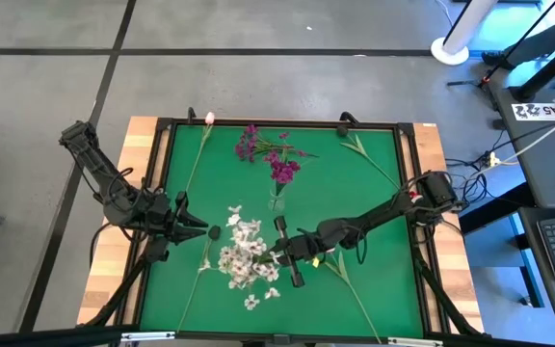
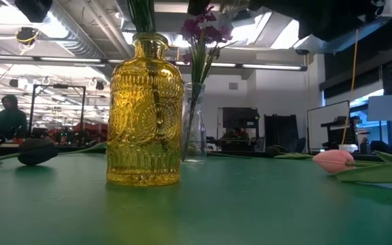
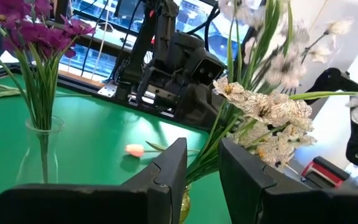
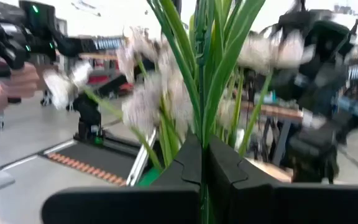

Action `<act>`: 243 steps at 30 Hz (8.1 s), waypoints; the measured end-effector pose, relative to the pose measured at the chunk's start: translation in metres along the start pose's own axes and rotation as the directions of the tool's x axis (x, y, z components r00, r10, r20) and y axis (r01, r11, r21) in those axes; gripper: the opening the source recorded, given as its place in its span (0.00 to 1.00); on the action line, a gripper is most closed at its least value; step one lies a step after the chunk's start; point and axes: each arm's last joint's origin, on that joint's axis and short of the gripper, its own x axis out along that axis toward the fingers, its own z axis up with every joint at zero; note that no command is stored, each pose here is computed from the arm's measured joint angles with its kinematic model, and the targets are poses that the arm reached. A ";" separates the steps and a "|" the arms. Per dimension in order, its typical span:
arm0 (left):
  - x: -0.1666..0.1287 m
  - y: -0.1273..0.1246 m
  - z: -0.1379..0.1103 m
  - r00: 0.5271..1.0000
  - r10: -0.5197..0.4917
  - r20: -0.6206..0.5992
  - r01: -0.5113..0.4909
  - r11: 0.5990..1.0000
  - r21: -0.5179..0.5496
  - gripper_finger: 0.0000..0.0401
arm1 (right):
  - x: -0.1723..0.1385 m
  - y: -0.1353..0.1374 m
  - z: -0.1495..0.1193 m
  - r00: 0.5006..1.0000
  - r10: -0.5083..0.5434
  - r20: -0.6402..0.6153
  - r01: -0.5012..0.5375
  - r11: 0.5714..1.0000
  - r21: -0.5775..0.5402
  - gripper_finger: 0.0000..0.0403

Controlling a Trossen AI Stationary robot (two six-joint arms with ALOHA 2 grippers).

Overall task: Sort flowers into vase by color
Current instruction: Put the white flowers into the yellow vase, then put the top black tulip into the transparent vase

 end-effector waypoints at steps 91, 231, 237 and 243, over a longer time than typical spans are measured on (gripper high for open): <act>-0.001 0.008 -0.005 0.984 0.177 0.018 -0.175 0.981 -0.079 0.22 | -0.199 -0.092 0.046 -0.311 -0.395 -0.864 0.779 0.415 -0.470 0.47; -0.001 0.011 -0.011 0.977 0.212 -0.021 -0.213 0.962 -0.171 0.22 | -0.144 -0.129 0.028 0.932 -0.262 0.252 0.273 0.962 -0.009 0.00; -0.001 0.011 -0.011 0.977 0.213 -0.020 -0.213 0.962 -0.171 0.22 | -0.132 -0.136 0.024 0.927 -0.278 0.253 0.300 0.953 -0.052 0.00; -0.001 0.011 -0.011 0.977 0.212 -0.021 -0.213 0.962 -0.172 0.22 | -0.118 -0.143 0.023 0.931 -0.261 0.256 0.291 0.953 -0.086 0.00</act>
